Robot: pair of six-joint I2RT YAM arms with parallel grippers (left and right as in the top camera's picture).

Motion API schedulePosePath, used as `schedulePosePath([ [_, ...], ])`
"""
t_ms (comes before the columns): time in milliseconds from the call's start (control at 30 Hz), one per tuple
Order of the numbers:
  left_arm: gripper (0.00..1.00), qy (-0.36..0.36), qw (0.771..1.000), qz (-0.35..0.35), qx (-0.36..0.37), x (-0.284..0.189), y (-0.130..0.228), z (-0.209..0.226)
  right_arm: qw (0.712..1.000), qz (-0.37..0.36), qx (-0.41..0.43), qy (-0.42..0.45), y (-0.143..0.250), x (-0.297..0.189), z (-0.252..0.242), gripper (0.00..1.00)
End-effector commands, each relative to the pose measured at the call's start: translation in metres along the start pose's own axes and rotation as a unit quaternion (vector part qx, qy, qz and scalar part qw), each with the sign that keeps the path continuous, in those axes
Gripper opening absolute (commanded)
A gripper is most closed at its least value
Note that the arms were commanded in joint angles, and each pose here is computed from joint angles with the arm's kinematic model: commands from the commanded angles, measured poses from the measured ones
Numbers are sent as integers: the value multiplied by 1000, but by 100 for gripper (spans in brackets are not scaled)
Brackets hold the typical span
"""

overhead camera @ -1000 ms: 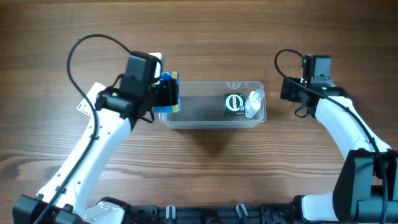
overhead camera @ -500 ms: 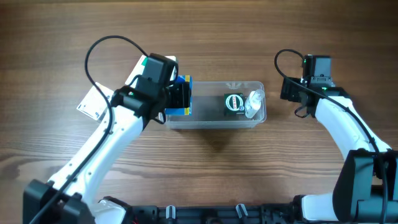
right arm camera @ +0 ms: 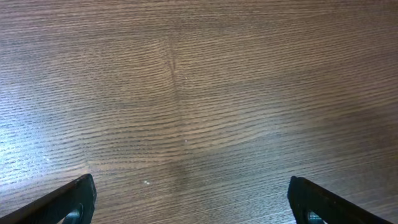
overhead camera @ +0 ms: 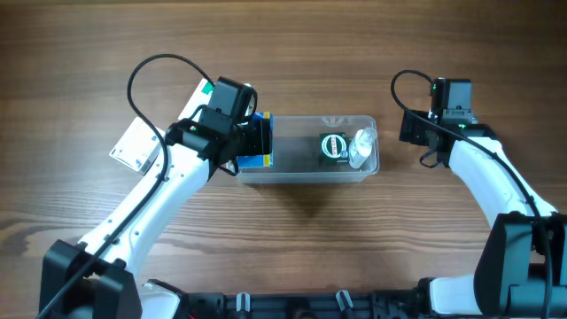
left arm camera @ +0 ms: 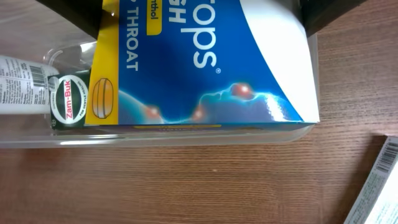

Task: Pack container
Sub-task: 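Lift the VapoDrops box and carry it over the container's left end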

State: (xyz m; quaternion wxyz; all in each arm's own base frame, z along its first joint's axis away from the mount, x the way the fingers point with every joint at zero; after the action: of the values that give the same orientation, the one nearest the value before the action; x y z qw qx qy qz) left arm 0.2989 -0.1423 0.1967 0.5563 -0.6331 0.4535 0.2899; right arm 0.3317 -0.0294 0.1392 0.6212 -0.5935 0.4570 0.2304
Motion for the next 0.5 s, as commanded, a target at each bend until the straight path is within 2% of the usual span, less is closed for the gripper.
schedulePosePath([
  [0, 60, 2, 1000, -5, -11, -1, -4, -3, 1000, 2, -5, 9, 2, 3, -1, 100],
  [200, 61, -1, 1000, -3, -3, 1, -2, -7, 1000, 2, -5, 9, 2, 3, -1, 100],
  [467, 62, -43, 999, -12, 16, 6, 1, -11, 1000, 2, -5, 9, 2, 3, -1, 100],
])
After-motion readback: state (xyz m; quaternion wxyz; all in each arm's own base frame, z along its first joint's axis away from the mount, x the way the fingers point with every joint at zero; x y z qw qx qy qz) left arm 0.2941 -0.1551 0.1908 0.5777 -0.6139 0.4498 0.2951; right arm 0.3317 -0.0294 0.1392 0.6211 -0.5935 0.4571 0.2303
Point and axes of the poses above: each gripper's point midway between its finger pads, its own x axis out along the fingers, its own z axis along the line the jaws close on, y = z × x, the point moved 9 cm from there along -x, back along the fingers, and after that the axes turned 5 degrees about x, right-handed, at the moved point
